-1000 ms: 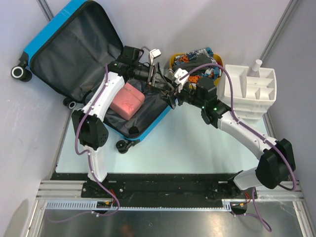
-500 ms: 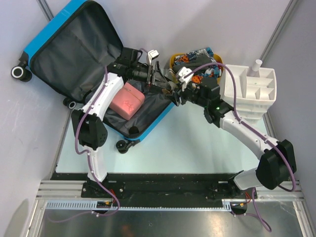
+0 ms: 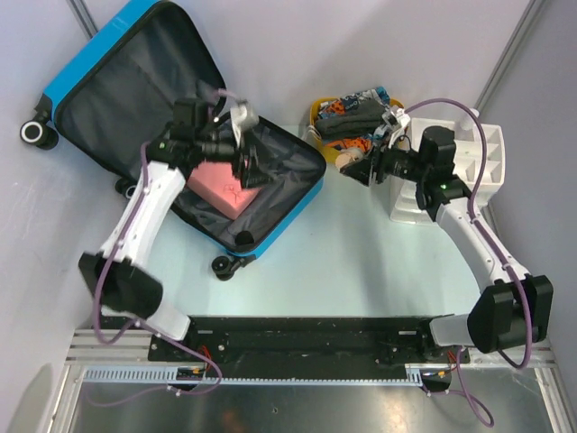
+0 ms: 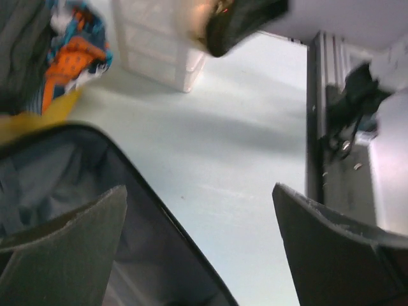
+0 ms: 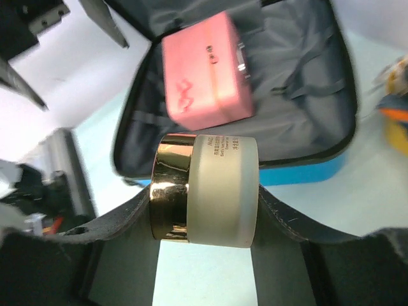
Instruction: Open, take out, and arrange the luggage
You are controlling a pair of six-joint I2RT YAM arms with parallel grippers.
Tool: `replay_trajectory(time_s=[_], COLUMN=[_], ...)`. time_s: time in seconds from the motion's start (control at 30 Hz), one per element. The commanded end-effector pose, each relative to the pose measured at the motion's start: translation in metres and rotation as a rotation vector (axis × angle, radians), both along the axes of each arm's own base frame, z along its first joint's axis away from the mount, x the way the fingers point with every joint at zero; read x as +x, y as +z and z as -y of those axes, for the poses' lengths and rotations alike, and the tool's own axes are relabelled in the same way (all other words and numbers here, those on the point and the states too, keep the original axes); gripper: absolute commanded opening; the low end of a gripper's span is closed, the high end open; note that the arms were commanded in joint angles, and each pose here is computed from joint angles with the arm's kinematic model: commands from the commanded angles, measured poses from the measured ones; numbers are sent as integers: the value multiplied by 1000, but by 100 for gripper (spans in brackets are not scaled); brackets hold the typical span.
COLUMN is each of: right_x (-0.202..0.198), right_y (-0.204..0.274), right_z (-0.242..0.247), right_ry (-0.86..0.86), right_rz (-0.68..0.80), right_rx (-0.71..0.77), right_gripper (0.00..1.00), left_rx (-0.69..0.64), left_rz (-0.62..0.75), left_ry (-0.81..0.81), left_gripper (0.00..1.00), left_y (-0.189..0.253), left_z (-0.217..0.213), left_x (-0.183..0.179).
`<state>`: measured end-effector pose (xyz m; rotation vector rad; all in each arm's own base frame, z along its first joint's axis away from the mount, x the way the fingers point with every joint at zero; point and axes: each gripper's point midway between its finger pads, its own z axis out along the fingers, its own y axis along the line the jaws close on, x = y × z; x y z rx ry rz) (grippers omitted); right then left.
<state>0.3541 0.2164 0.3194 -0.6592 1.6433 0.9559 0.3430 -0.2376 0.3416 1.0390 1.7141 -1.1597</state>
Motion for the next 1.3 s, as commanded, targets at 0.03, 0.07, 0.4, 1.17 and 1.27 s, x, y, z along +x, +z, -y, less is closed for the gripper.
replay_trajectory(time_s=[0.03,0.07,0.4,1.17,1.27], right_x=[-54,-61,-116,-189,-191], right_y=[17,17,12,35,36], right_z=[-18,-22,-46,-70,-70], right_ry=[337,372,575,918,928], right_rz=[-268,-294,-313,-227,-225], right_rx=[158,163,115,116,115], right_gripper=[0,0,0,0,0], left_rx=[101,93,-84,-237,-233], left_rz=[860,949,1123,1141,1138], left_ry=[-364,-382,-339,-403,-402], left_gripper=[100,100,100,81,77], left_y=[-20,-13,-1,-2,-4], left_z=[15,18,54,82,85], left_x=[-61,-68,-99,-164,-166])
